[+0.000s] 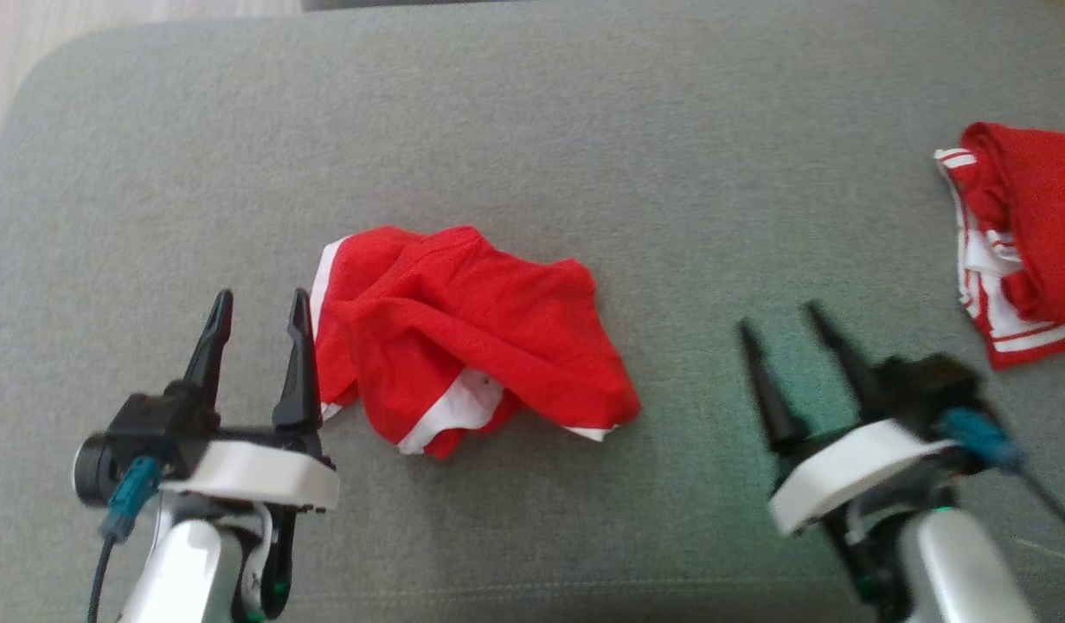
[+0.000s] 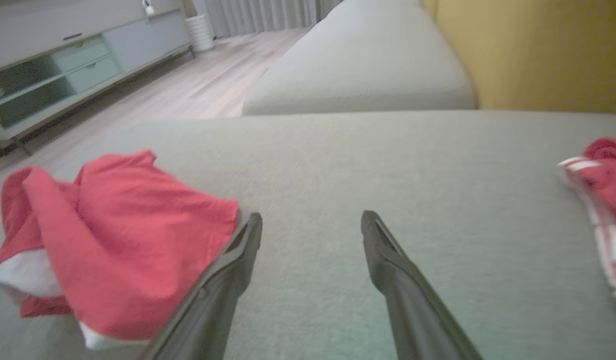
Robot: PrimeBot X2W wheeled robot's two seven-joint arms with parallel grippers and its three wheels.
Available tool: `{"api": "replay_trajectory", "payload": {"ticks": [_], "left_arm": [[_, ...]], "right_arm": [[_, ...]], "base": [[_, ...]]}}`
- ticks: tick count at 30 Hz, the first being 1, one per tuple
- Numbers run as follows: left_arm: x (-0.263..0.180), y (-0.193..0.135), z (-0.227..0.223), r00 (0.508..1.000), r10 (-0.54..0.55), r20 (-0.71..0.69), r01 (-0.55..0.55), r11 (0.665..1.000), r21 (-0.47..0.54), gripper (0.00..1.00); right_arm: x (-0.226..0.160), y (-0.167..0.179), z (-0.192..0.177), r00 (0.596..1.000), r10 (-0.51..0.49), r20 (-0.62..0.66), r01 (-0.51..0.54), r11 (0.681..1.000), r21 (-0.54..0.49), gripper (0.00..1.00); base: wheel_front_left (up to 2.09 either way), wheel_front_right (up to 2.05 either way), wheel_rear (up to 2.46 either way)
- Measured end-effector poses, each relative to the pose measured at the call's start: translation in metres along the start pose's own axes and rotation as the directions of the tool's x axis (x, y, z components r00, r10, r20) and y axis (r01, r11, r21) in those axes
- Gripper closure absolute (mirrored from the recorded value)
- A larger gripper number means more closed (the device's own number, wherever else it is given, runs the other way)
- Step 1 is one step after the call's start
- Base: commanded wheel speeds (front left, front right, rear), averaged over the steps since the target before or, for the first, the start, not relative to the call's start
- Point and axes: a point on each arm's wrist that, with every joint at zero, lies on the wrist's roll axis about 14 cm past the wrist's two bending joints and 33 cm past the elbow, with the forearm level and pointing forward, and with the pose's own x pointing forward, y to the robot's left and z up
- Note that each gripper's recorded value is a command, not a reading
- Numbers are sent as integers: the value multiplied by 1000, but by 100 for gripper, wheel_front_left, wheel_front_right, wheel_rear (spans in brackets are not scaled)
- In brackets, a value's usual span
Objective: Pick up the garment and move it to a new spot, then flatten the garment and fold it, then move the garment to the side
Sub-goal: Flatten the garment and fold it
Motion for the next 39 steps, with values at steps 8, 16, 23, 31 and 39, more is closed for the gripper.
{"api": "replay_trajectory", "payload": {"ticks": [8, 16, 23, 31, 39], "left_arm": [[4, 9, 1, 1000, 24, 6, -24, 1000, 8, 0], [0, 16, 1, 999, 44, 3, -44, 999, 16, 0], [-1, 18, 2, 999, 52, 8, -52, 999, 14, 0], [1, 13, 4, 999, 32, 17, -32, 999, 21, 0], [6, 2, 1, 1000, -2, 12, 2, 1000, 16, 0]], "right_arm": [[4, 67, -81, 939, 205, -277, -200, 979, 46, 0], [16, 80, -106, 901, 251, -354, -243, 968, 69, 0], [22, 84, -108, 897, 265, -353, -253, 964, 81, 100], [28, 70, -84, 939, 226, -259, -213, 974, 77, 100], [32, 10, -47, 982, 74, -172, -70, 997, 32, 100]], "base": [[0, 0, 0], [0, 0, 0], [0, 0, 0], [0, 0, 0], [0, 0, 0]]}}
